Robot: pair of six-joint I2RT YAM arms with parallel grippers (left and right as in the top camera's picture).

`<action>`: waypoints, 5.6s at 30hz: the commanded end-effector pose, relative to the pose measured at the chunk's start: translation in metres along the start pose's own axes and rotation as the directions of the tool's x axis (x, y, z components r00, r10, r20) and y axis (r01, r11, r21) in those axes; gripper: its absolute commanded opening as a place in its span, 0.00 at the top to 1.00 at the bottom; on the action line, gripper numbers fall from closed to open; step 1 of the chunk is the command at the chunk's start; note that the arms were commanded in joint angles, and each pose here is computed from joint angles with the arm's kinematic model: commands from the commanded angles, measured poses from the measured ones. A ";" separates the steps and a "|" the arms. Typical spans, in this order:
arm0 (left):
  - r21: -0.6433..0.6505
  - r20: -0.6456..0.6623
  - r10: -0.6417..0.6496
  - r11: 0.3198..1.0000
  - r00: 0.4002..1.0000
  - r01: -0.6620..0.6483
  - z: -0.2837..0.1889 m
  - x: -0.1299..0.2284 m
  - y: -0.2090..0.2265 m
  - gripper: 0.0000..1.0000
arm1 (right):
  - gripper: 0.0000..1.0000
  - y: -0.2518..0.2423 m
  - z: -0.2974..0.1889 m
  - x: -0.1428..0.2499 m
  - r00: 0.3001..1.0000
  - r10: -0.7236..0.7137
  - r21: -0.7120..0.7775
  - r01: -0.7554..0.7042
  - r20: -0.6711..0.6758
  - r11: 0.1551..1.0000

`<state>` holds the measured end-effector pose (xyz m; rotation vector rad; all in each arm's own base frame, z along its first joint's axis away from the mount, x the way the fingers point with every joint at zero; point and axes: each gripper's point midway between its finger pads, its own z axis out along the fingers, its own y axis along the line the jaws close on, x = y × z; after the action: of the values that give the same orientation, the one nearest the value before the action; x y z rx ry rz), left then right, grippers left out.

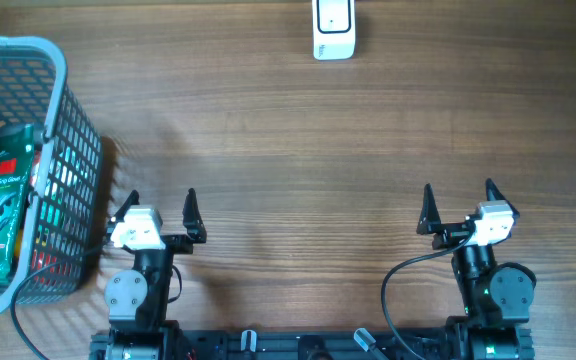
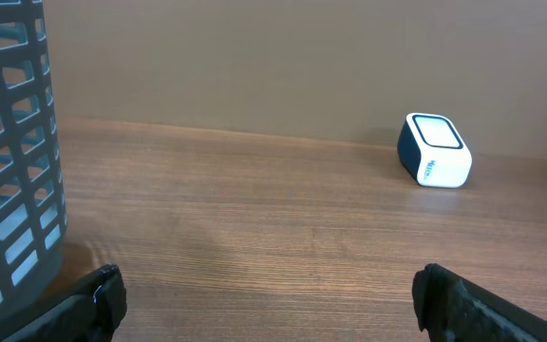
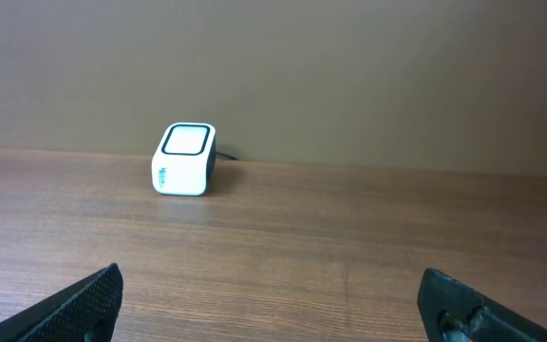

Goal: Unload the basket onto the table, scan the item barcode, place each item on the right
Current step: 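Move the left gripper toward the grey basket, then reach into the basket and grasp the green-capped jar with the left gripper, then lift the jar out and place it upright on the table center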

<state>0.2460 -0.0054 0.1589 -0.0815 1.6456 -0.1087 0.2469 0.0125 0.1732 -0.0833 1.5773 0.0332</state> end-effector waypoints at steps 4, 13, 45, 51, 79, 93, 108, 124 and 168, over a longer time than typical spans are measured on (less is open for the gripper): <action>-0.004 0.003 0.019 1.000 1.000 -0.019 0.000 0.002 0.002 0.00 | 0.00 -0.002 0.000 -0.001 1.000 -0.018 0.012 0.018 0.006 1.000; -0.004 0.003 0.019 1.000 1.000 -0.019 0.000 0.002 0.002 0.00 | 0.00 -0.002 0.000 -0.001 1.000 -0.018 0.012 0.018 0.006 1.000; 0.277 0.095 -0.083 0.959 0.992 0.054 -0.028 -0.079 -0.053 0.00 | 0.00 -0.002 0.000 -0.001 1.000 -0.018 0.012 0.018 0.006 1.000; 0.310 0.088 -0.081 0.949 0.993 0.050 -0.042 -0.148 -0.068 0.00 | 0.00 -0.002 0.000 -0.001 1.000 -0.018 0.012 0.018 0.006 1.000; -0.089 -0.429 -0.222 0.975 0.875 0.204 0.031 -0.219 -0.036 0.00 | 0.00 -0.002 0.000 -0.001 1.000 -0.018 0.012 0.018 0.006 1.000; -0.426 -0.335 -0.307 0.892 0.891 0.147 0.018 -0.242 0.020 0.00 | 0.00 -0.002 0.000 -0.001 1.000 -0.018 0.012 0.018 0.006 1.000; -0.914 0.088 -0.746 0.204 0.660 0.352 -0.038 -0.182 0.192 0.00 | 0.00 -0.002 0.000 -0.001 1.000 -0.018 0.012 0.018 0.006 1.000; -0.997 -0.071 -0.960 0.075 0.270 0.005 0.010 -0.014 0.238 0.00 | 0.00 -0.002 0.000 -0.001 1.000 -0.018 0.012 0.018 0.006 1.000; -0.975 -0.079 -0.913 0.154 0.400 0.159 0.001 -0.036 0.224 0.36 | 0.01 -0.002 0.000 -0.001 1.000 -0.018 0.012 0.018 0.006 1.000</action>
<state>0.2482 0.2172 0.1317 -1.9497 2.2470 0.1824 0.2469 0.0125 0.1732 -0.0833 1.5773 0.0332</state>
